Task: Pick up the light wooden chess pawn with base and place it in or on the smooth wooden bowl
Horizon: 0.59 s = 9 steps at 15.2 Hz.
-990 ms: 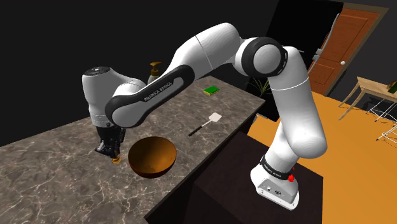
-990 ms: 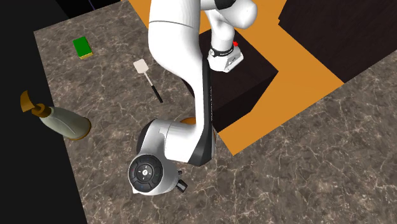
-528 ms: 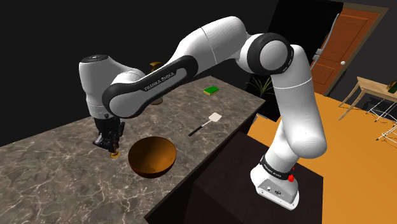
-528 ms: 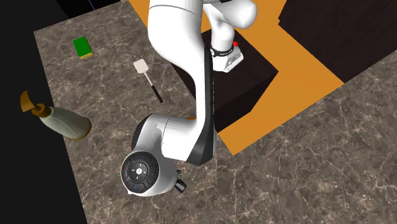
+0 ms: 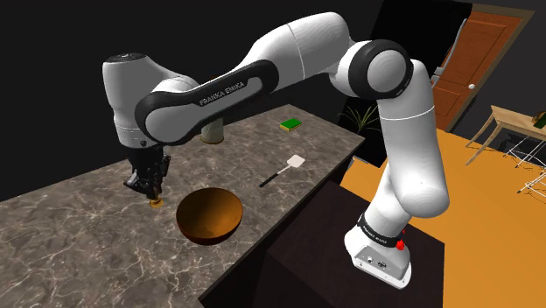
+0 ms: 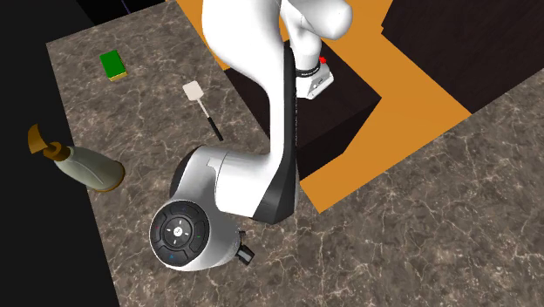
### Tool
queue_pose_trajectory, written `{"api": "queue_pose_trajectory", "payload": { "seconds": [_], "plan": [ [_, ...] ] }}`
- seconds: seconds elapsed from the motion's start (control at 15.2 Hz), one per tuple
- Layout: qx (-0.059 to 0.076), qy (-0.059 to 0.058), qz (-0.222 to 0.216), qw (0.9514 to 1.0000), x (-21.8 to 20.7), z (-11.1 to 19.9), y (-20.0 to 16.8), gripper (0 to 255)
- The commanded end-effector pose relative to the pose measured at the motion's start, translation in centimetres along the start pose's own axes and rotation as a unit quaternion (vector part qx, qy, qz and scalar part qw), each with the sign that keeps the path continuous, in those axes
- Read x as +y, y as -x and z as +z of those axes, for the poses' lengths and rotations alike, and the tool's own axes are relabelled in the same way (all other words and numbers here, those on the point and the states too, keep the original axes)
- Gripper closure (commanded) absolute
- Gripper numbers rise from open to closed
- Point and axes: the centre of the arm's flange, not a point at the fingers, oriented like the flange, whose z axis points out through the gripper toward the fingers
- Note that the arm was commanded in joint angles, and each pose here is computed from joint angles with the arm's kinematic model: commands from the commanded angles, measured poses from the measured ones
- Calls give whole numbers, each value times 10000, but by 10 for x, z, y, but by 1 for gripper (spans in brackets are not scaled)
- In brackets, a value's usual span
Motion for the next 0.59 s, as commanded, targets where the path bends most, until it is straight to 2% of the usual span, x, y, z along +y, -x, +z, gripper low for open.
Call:
{"api": "queue_pose_trajectory", "payload": {
  "seconds": [0.0,0.53],
  "plan": [
    [-3,0,0,10000,-1,-11,1,255],
    [-3,0,0,10000,-1,-53,2,255]
  ]
}}
